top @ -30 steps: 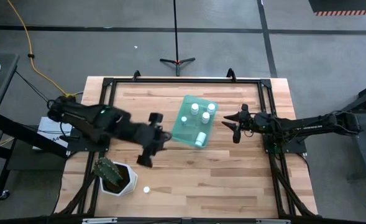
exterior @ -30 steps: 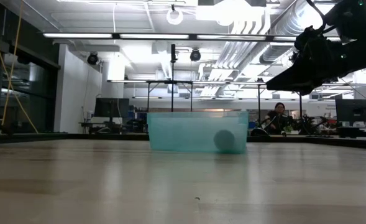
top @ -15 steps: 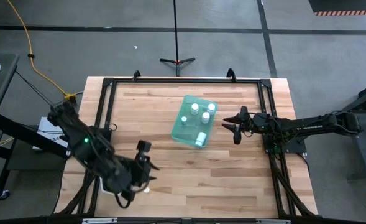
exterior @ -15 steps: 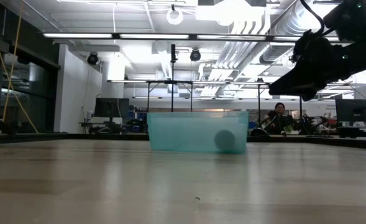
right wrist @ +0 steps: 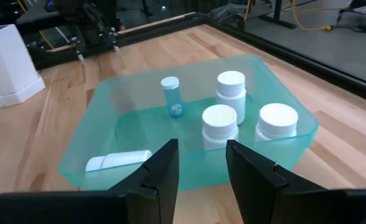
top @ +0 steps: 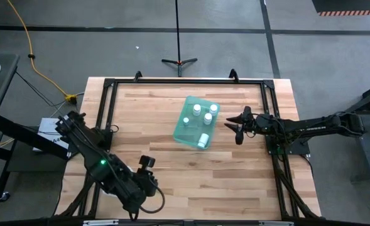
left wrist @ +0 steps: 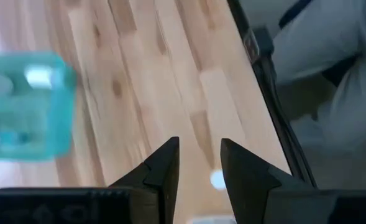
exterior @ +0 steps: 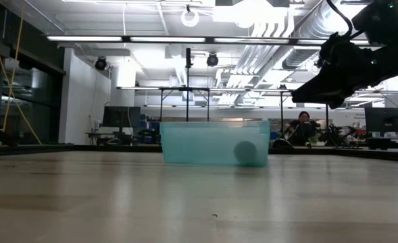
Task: Pick and place pill bottles into a basket
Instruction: Put the yellow pill bottle into the blue bin
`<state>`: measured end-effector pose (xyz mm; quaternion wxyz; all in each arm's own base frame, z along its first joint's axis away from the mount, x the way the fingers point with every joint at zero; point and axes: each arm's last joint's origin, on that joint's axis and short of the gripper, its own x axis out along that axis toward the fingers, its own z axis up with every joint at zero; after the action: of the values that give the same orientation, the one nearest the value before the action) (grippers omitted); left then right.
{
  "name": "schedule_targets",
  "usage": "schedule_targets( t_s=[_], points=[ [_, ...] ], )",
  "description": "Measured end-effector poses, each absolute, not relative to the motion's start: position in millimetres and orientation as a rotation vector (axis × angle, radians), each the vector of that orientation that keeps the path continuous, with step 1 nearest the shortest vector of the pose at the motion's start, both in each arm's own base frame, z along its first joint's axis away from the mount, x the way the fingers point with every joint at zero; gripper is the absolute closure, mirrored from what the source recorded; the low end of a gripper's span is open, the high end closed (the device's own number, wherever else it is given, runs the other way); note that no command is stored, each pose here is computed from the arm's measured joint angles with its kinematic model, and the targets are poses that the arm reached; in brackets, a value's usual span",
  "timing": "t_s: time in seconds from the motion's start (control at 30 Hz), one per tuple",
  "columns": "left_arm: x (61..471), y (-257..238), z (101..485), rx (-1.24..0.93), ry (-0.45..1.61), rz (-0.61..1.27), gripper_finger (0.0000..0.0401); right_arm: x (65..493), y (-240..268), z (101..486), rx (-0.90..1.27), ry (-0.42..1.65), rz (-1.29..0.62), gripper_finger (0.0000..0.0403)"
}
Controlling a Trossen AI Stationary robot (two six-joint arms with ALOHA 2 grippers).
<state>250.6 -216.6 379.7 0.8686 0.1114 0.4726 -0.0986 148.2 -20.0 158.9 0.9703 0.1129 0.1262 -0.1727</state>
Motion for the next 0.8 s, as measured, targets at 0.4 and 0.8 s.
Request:
schedule_targets(
  t_s=[0.4, 0.8],
  points=[
    [266.7, -227.8, 347.1, 0.226, 1.157, -0.197, 0.0249, 148.2, -20.1, 158.9, 0.241, 0.252, -0.355, 0.0279],
    [297.5, -221.8, 309.3, 0.106, 1.404, -0.27, 0.0206, 148.2, -20.1, 158.9, 0.239, 0.252, -0.355, 0.0279]
  ],
)
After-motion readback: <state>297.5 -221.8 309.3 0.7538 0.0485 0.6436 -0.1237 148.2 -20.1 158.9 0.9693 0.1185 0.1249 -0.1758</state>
